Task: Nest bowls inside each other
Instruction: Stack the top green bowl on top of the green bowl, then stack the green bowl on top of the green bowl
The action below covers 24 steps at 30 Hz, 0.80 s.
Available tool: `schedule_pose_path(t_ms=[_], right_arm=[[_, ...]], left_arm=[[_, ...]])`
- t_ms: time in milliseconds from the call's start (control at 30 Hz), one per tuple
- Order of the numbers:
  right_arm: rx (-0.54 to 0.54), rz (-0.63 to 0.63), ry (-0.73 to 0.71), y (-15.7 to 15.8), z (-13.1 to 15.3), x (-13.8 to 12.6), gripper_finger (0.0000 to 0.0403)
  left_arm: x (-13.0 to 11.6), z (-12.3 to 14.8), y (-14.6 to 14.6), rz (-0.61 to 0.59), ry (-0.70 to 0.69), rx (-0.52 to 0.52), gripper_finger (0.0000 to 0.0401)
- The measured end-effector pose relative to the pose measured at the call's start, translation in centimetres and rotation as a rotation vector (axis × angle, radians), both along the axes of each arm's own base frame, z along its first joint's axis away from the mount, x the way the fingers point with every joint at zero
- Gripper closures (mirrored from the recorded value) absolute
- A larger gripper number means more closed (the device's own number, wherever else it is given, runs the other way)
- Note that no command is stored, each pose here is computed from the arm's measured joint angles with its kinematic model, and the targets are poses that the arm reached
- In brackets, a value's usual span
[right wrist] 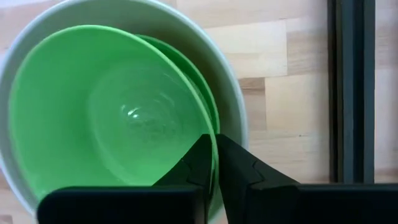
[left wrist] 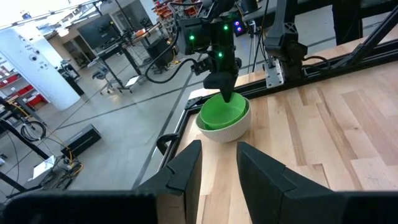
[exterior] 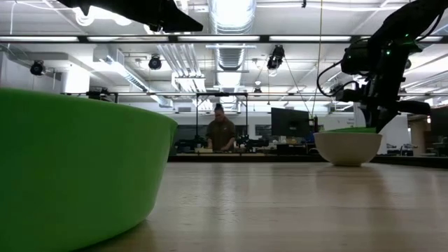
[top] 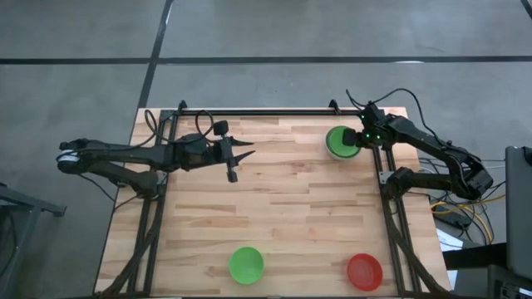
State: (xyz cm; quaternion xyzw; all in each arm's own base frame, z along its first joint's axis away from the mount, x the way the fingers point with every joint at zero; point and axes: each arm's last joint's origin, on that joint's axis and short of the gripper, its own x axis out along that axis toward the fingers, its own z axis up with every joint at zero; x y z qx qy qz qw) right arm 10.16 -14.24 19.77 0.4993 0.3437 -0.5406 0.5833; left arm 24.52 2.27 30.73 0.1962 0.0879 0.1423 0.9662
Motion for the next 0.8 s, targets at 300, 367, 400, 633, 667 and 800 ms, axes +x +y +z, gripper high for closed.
schedule_pose_path(t_ms=[300, 367, 400, 633, 667, 800], right_arm=[[-0.008, 0.03, 0.003, 0.0, 0.0, 0.0, 0.0333], [-0.018, 0.051, 0.0, -0.1, 0.1, 0.1, 0.0322], [-0.021, 0.053, -0.001, -0.1, 0.1, 0.1, 0.0317], [-0.067, 0.051, -0.028, -0.7, 1.5, 0.5, 0.0303], [-0.074, 0.05, -0.034, -0.7, 1.8, 0.5, 0.0303], [-0.094, 0.038, -0.057, -1.0, 2.7, 0.8, 0.0303]], left_arm=[[0.0, 0.0, 0.0, 0.0, 0.0, 0.0, 0.0295], [0.0, 0.0, 0.0, 0.0, 0.0, 0.0, 0.0295], [0.0, 0.0, 0.0, 0.0, 0.0, 0.0, 0.0295], [0.0, 0.0, 0.0, 0.0, 0.0, 0.0, 0.0295], [0.0, 0.0, 0.0, 0.0, 0.0, 0.0, 0.0295], [0.0, 0.0, 0.0, 0.0, 0.0, 0.0, 0.0295]])
